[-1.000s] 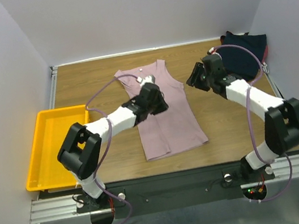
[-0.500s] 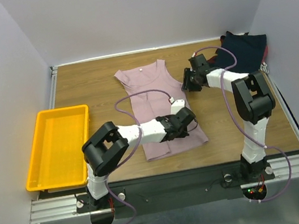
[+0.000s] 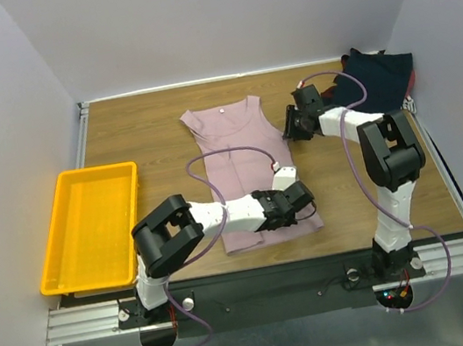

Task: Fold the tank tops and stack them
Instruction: Fold the tank top

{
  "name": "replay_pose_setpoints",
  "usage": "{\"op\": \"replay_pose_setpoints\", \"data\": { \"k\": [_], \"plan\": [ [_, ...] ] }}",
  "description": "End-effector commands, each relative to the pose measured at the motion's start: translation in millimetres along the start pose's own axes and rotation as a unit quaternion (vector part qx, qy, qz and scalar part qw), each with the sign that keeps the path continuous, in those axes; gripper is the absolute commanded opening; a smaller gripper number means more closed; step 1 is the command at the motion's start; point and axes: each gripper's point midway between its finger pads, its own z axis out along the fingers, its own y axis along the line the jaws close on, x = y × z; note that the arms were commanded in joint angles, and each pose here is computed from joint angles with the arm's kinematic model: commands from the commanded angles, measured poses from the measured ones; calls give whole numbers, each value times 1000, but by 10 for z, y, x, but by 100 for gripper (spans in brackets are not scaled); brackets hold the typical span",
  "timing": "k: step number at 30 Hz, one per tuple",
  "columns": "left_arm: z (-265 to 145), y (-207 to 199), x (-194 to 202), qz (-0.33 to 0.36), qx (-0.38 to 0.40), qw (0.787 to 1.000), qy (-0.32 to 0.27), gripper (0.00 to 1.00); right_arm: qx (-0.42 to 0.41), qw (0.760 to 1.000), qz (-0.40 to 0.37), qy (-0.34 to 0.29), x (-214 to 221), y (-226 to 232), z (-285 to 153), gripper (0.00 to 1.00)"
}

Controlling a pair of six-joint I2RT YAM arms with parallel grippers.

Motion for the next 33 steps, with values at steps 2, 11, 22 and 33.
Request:
{"op": "replay_pose_setpoints", "data": {
  "k": [2, 11, 22, 33],
  "plan": [
    [-233, 262, 531, 34, -21, 997, 70, 0, 44, 999, 8, -14, 92, -205, -246, 45],
    [-559, 429, 852, 28, -6, 995, 98, 0, 14, 999, 34, -39, 164, -186, -774, 48],
    [-1208, -651, 171, 30, 123, 992, 8, 36, -51, 998, 21, -12, 630, 82, -1007, 47],
    [-921, -851, 535, 52, 102, 992, 44, 52, -43, 999, 12, -10, 653, 97, -791, 53]
  ]
}}
